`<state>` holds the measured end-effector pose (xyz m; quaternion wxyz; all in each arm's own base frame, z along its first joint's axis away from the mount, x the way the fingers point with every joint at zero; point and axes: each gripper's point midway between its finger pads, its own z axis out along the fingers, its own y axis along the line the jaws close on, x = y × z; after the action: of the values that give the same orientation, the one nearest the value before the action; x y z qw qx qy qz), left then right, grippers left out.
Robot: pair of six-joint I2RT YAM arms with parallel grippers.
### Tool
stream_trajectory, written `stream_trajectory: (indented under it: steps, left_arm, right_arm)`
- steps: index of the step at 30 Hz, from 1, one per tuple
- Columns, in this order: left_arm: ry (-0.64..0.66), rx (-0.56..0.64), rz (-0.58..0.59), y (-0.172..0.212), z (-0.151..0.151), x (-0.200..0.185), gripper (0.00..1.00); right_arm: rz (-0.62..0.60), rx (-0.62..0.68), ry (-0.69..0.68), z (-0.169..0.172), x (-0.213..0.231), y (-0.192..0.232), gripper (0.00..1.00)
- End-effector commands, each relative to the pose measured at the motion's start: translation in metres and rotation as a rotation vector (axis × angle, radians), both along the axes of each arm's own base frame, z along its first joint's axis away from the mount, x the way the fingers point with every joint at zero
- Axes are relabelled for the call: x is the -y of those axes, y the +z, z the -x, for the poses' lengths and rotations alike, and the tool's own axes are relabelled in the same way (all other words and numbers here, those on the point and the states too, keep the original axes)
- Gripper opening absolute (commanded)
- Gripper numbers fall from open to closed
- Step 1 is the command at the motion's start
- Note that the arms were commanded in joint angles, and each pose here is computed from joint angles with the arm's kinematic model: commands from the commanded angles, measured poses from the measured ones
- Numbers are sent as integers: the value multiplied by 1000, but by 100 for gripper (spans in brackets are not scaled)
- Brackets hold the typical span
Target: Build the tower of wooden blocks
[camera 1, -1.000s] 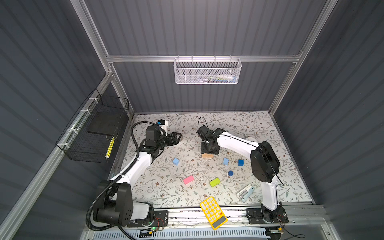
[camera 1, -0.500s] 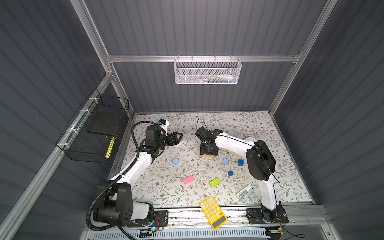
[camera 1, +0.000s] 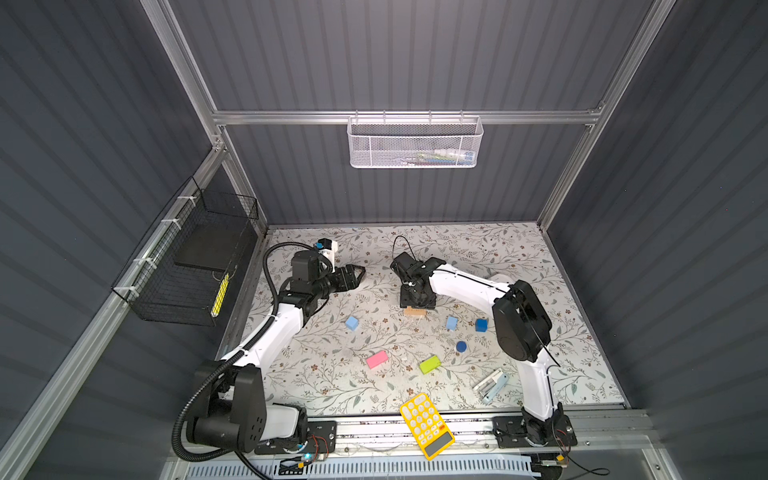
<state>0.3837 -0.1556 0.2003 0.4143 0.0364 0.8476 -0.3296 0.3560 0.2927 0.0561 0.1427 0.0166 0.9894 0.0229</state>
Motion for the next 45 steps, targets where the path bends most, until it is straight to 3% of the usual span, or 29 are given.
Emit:
stream_trajectory:
  steps: [1, 45]
  left_arm:
    - [-10, 1, 1, -1, -1, -1, 79]
    - [-18, 0, -5, -2, 1, -1, 79]
  right_arm:
    - [26, 10, -11, -3, 2, 3, 23]
    - [43, -20, -2, 1, -2, -12, 33]
